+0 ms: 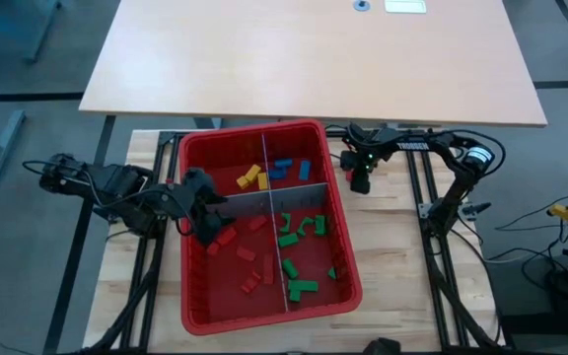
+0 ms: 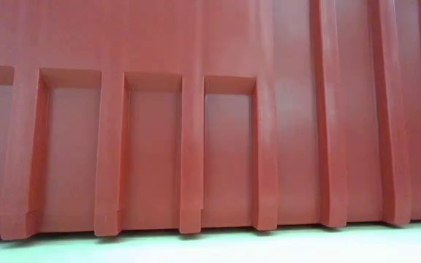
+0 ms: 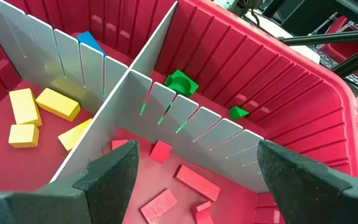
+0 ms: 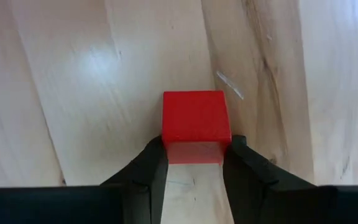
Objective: Sort blocks
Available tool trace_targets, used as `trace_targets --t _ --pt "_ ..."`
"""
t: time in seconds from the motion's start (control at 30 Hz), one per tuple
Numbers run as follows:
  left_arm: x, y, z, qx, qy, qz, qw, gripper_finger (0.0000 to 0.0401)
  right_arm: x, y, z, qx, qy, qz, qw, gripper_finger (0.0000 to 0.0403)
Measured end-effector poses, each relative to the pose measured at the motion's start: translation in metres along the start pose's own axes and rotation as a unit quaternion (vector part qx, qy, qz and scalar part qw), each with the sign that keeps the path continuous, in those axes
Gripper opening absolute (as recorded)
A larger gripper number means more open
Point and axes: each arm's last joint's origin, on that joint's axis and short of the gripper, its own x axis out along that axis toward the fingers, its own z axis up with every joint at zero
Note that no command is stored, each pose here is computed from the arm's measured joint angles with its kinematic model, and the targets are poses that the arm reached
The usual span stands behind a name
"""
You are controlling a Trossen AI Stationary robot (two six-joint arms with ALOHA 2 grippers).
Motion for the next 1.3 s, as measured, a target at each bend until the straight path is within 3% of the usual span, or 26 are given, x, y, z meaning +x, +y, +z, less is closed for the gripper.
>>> trace_targets --t 0.37,0.6,0.83,1.1,1.3 --pt "0.000 0.000 0.000 0.014 0.001 0.000 1.000 0.0312 -0.008 0.004 -0.005 0.078 0.013 0.004 0.997 0.0110" --pt "0.000 0.000 0.000 0.030 0.001 0.000 1.000 0.0312 -0.034 0.013 -0.011 0.115 0.007 0.004 0.993 0.0106" --pt "0.000 0.000 0.000 0.054 0.001 0.000 0.999 0.0312 -0.073 0.025 -0.015 0.155 -0.068 0.032 0.985 0.0109" --pt "0.000 0.001 0.001 0.076 -0.014 0.015 0.997 0.0312 -0.130 0.046 -0.025 0.193 -0.211 0.091 0.954 0.0106" --pt "0.003 -0.003 0.007 0.139 -0.073 0.051 0.986 0.0312 -0.166 0.060 -0.026 0.222 -0.323 0.177 0.903 0.0106"
